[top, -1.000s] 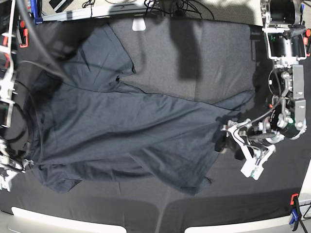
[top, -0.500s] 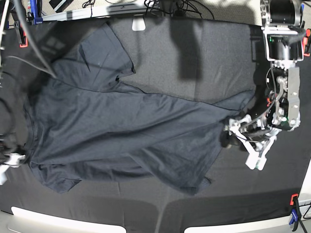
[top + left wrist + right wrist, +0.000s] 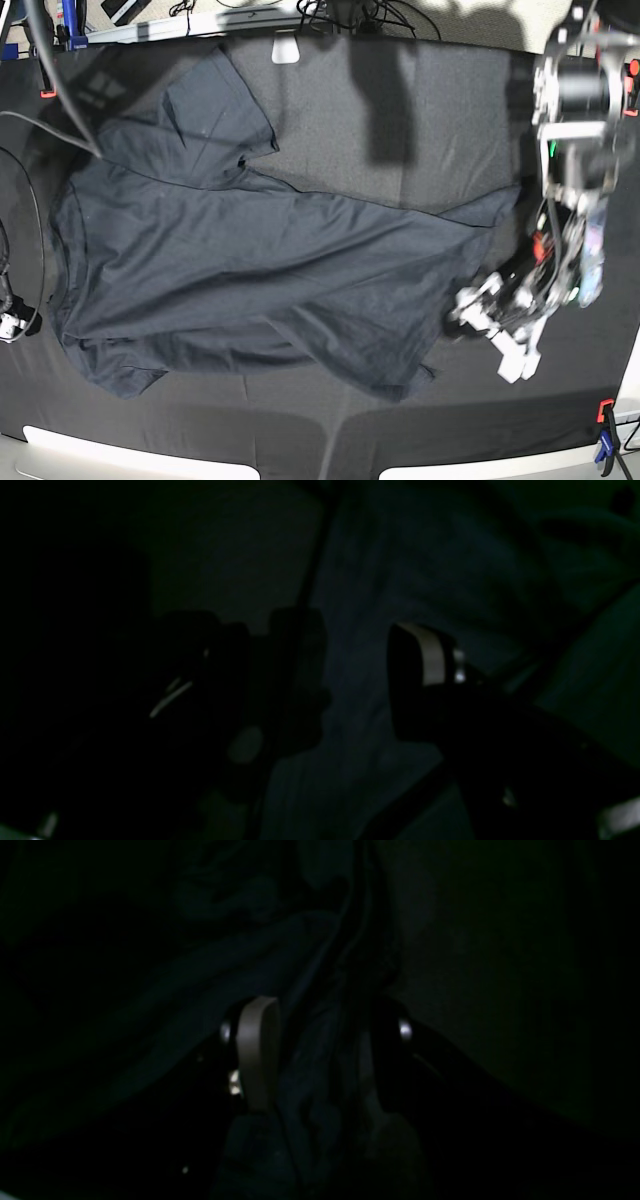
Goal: Layout the t-shirt on the table in an organized manner, then fold the t-shirt properly
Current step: 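Lift the hem with both grippers and pull it apart to flatten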
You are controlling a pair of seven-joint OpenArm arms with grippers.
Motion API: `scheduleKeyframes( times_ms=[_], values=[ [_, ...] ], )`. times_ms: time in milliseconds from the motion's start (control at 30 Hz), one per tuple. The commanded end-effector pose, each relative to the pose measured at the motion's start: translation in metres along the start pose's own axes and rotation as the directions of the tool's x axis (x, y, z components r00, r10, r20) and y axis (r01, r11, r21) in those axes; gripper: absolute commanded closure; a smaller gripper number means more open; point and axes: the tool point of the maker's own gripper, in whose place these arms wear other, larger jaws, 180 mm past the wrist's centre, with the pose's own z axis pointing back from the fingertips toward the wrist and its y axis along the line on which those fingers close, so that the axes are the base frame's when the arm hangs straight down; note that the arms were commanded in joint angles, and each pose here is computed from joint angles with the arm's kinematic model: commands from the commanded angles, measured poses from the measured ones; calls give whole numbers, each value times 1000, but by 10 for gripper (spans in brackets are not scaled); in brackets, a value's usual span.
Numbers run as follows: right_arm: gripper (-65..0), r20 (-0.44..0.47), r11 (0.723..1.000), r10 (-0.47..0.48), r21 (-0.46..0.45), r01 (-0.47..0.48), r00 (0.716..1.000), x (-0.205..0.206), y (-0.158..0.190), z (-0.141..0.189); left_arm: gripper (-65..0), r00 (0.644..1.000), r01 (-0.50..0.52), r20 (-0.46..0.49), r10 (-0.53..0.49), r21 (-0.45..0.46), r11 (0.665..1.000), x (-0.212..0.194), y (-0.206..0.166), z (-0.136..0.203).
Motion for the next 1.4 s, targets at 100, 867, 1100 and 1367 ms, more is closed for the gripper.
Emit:
scheduleKeyframes(
  times_ms=[100,867,1100,1367],
  values=[
    [-273,67,1000,11,0,-11,998,25,-3,14,-395,996,48,75,-48,0,999,42,-17,-21],
    [-273,95,998,-47,35,44,994,30,-7,27,-395,991,33,-125,-39,-52,998,-26,-42,-57],
    [-273,98,999,-47,20,46,994,30,-14,32,-251,994,9,-111,-22,-112,994,-24,-64,-62],
    [-273,103,998,-51,-18,53,993,30,-32,47,0,999,-26,-18,29,161,987,-1,20,-41]
  ],
)
